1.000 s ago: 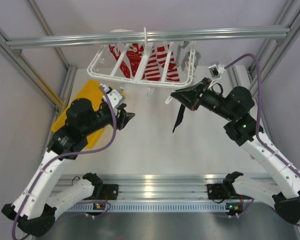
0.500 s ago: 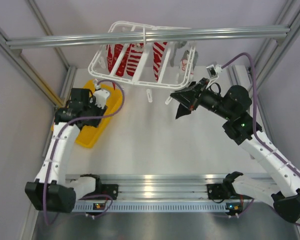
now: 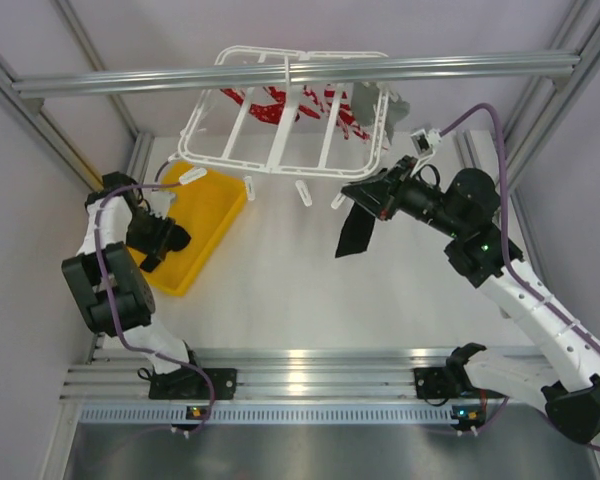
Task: Clip the socks to the hanger
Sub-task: Adjust the sock in the bin.
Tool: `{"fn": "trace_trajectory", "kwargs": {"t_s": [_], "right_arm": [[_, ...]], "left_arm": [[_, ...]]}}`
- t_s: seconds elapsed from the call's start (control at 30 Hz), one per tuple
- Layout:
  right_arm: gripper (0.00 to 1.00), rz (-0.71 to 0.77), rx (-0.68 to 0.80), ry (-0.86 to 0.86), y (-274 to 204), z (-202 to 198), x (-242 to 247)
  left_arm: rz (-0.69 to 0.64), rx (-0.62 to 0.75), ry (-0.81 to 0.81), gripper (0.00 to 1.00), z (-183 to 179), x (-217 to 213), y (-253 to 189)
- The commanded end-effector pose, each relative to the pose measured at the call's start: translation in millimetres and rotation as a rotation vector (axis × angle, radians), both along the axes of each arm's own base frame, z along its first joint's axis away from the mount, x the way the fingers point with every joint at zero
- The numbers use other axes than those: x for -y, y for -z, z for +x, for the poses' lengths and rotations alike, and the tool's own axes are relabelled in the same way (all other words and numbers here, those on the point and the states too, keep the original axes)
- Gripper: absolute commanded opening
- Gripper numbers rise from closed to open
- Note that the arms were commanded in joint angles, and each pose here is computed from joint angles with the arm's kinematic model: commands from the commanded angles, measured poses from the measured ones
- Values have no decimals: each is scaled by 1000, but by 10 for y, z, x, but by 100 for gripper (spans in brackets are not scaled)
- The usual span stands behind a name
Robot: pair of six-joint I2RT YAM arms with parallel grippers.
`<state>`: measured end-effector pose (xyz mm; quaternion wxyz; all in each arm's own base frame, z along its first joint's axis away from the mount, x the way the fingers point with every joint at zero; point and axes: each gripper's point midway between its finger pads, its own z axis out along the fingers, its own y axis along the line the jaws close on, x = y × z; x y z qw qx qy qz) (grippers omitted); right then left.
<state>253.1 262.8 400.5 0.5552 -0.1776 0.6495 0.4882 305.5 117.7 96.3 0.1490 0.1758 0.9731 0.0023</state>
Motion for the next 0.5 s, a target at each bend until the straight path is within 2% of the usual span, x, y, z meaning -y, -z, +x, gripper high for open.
{"fn": "trace_trajectory", "kwargs": {"t_s": [0.0, 0.3, 0.43, 0.47], "right_arm": [[0, 22, 65, 33, -234, 72, 61], [0, 10, 71, 34, -262, 56, 111], [0, 9, 72, 37, -259, 58, 132], [0, 7, 67, 35, -239, 54, 131]], "left_arm": [[21, 63, 76, 58, 268, -109, -32], [111, 49, 77, 55, 569, -396, 447], [164, 26, 98, 48, 602, -521, 592], [172, 24, 102, 42, 607, -536, 599]]}}
